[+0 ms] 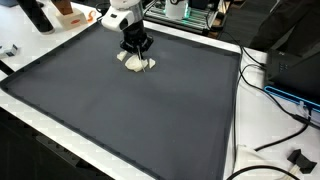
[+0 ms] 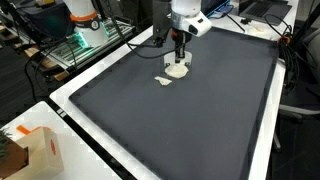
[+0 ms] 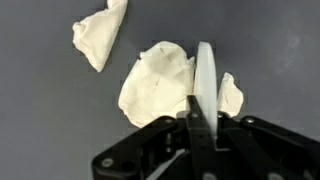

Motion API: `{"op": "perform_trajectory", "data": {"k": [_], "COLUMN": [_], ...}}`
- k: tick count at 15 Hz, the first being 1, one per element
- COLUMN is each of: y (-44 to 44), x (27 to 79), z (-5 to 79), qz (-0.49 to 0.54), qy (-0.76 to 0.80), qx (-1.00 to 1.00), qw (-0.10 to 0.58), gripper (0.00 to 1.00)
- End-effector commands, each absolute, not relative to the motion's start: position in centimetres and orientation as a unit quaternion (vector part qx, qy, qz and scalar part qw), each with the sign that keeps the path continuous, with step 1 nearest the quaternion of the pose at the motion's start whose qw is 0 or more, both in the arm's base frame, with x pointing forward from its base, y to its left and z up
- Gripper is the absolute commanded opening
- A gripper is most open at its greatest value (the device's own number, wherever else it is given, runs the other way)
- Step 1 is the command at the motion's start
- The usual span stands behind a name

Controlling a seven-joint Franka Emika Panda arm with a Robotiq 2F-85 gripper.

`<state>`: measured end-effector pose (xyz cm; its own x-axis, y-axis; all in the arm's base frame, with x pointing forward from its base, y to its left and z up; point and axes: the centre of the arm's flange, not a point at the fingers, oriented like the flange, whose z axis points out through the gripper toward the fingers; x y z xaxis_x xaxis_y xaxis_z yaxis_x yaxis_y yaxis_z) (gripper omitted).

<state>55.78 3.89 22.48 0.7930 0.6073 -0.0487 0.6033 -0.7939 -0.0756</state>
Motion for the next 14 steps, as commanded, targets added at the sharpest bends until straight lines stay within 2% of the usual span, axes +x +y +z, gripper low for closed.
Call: {"op": "perform_trajectory", "data": {"k": [1, 14], "y": [1.8, -1.0], "x": [54.1, 50.1], "z": [17.7, 16.3], "qz": [0.074, 0.141], "qy": [-0.301, -0.299], "qx": [-0.949, -0.943], "qw": [0.047, 0.045], "gripper": [0.01, 0.01]}}
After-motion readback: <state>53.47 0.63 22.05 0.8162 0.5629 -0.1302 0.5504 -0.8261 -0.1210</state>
